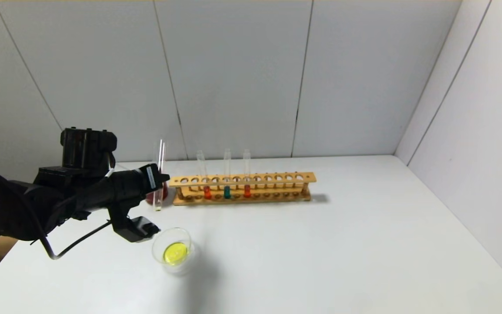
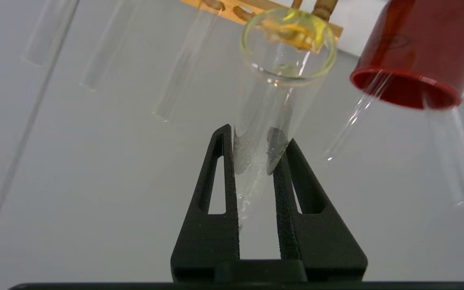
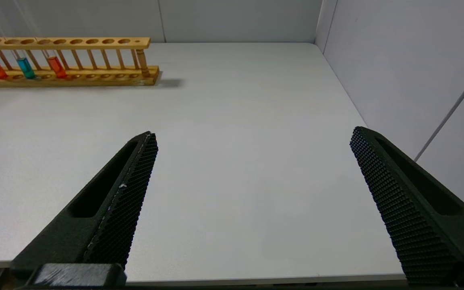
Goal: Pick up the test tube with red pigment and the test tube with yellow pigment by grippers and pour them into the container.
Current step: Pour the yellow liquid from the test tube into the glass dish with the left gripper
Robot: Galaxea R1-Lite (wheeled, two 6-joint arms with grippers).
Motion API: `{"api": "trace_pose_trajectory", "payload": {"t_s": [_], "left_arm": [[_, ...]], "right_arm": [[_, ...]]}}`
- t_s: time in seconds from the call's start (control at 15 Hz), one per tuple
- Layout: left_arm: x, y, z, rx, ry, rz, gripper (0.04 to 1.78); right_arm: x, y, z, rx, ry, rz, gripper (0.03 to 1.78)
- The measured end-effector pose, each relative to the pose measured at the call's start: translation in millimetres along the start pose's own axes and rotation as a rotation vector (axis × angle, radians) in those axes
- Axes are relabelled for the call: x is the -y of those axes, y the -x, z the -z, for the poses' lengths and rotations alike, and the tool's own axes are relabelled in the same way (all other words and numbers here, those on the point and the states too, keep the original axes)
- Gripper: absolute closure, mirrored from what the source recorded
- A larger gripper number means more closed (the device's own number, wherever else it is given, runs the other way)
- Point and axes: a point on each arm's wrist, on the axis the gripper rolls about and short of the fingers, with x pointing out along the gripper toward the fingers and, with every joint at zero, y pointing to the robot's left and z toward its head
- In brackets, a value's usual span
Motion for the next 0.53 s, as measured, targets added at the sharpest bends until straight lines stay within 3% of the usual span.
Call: {"api": "trace_pose_trajectory", "payload": {"t_s": [0.33,0.53], "left_arm": [[-8,13,9,-0.055,0.341,-0.020,1.51],[-16,39,22,-0.184,0.658,-0.023,1.51]], "right_arm": [[0.0,0,0,0.000,0.000,0.000,0.06],[0.0,0,0,0.000,0.000,0.000,0.06]]}}
